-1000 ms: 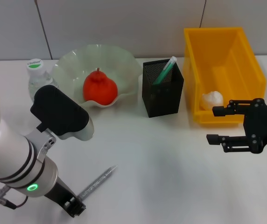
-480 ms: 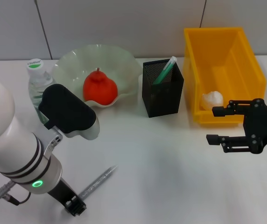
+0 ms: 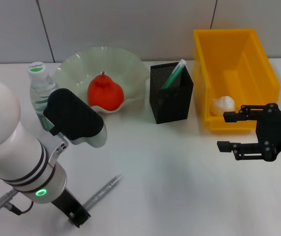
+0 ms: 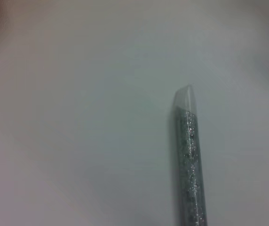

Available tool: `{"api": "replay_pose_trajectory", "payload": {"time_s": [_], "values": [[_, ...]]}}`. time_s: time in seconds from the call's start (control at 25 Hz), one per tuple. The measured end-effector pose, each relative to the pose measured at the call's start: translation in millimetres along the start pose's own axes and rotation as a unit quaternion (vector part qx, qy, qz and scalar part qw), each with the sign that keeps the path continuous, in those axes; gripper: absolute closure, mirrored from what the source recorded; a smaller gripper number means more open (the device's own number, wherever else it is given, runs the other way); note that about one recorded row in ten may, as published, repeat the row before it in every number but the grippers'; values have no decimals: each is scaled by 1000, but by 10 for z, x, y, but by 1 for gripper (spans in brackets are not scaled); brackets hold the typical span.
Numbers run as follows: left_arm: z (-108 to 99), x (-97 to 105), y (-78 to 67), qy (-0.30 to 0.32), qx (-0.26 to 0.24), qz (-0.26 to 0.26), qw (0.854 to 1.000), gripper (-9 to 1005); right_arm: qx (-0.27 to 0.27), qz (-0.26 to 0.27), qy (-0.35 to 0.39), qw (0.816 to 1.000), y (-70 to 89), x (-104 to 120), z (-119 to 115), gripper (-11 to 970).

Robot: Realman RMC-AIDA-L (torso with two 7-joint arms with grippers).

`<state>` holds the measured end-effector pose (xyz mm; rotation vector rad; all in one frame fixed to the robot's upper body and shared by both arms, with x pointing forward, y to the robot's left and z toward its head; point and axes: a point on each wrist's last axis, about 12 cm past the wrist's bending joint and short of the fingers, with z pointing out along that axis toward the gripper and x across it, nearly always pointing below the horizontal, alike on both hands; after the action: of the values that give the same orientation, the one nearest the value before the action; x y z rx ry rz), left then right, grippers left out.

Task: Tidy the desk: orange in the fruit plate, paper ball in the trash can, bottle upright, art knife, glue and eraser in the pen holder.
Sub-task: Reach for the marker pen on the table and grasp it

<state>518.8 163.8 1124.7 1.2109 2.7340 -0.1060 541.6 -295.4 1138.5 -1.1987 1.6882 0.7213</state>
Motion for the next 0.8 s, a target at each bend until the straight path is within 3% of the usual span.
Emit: {"api": "replay_pose_trajectory", "payload": {"time_s": [0.12,0.32,0.56,0.8], "values": [[4,1,3,1,0,0,1000,741,0,1,0,1000,-1,3,3,234],[9,-16,10,4,-2,0,1000,856,0,2,-1,1000,-5,3,11,234],[-2,-27,7,1,-2,3,1000,856,0,4,-1,1000,-6,3,14,234],[-232,-31,46,-41,-9,-6,999,857,2,6,-2,1000,-12,6,8,234]]}}
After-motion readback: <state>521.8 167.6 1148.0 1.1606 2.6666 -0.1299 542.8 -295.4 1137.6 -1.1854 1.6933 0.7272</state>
